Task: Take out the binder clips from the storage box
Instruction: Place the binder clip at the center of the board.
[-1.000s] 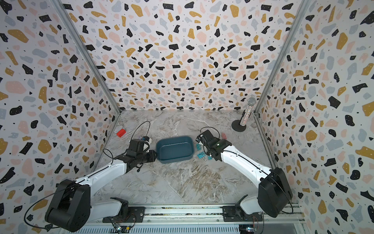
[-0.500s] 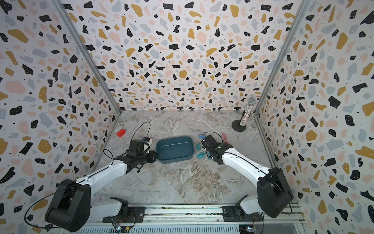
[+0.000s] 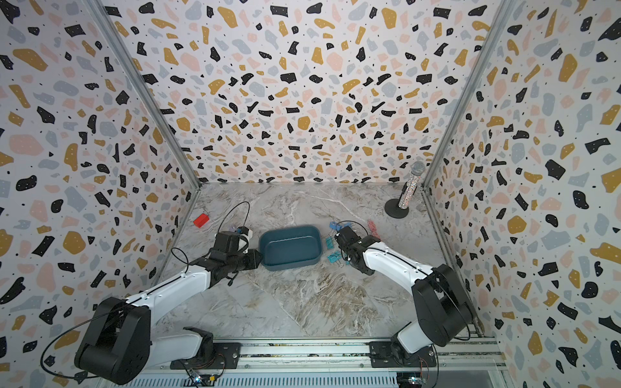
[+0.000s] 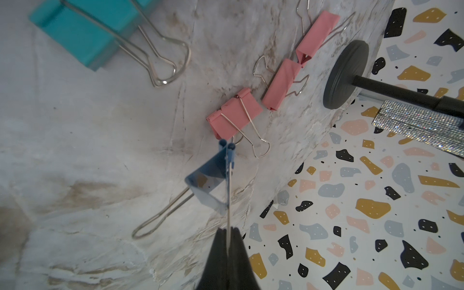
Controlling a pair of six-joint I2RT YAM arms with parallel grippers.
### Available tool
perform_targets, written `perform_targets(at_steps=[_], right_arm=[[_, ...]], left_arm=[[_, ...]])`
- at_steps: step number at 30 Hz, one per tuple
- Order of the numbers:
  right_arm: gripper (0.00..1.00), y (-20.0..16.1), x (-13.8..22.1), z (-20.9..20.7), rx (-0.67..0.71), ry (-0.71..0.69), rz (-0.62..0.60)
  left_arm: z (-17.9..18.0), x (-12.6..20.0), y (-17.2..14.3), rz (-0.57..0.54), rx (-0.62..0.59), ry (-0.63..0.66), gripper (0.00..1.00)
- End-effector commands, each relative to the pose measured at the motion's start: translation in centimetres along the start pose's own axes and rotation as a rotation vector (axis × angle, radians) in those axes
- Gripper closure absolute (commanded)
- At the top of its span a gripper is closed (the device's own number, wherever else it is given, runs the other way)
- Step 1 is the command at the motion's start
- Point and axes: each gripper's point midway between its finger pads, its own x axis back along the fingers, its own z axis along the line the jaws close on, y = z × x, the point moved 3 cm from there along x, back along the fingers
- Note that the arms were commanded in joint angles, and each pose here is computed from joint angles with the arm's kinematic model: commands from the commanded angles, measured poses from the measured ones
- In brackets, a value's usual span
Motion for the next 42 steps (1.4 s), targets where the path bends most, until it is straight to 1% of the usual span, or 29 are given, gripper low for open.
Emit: perform_targets(at_steps=[1, 15, 28, 38, 42], right_arm=[[1.00, -0.7, -0.7, 0.7, 0.004, 0.015, 0.049], [1.00, -0.2, -2.8, 2.3, 0.037, 0.051, 0.117], [1.00, 0.1, -3.5, 2.9, 0.039, 0.069, 0.124], [0.96, 0.1, -3.6, 3.3, 0.043, 0.088, 0.123], [0.93, 0.2, -3.6, 3.3, 0.043, 0.093, 0.121]], left_arm=[[-0.5, -0.1, 0.1, -0.016, -0.013, -0.032, 0.77], [-0.6, 0.0, 0.2, -0.021, -0.015, -0.035, 0.77], [-0.5, 0.0, 0.2, -0.023, -0.016, -0.034, 0.77], [-0.5, 0.1, 0.2, -0.025, -0.017, -0.033, 0.77], [-0.5, 0.1, 0.2, -0.024, -0.017, -0.032, 0.77]])
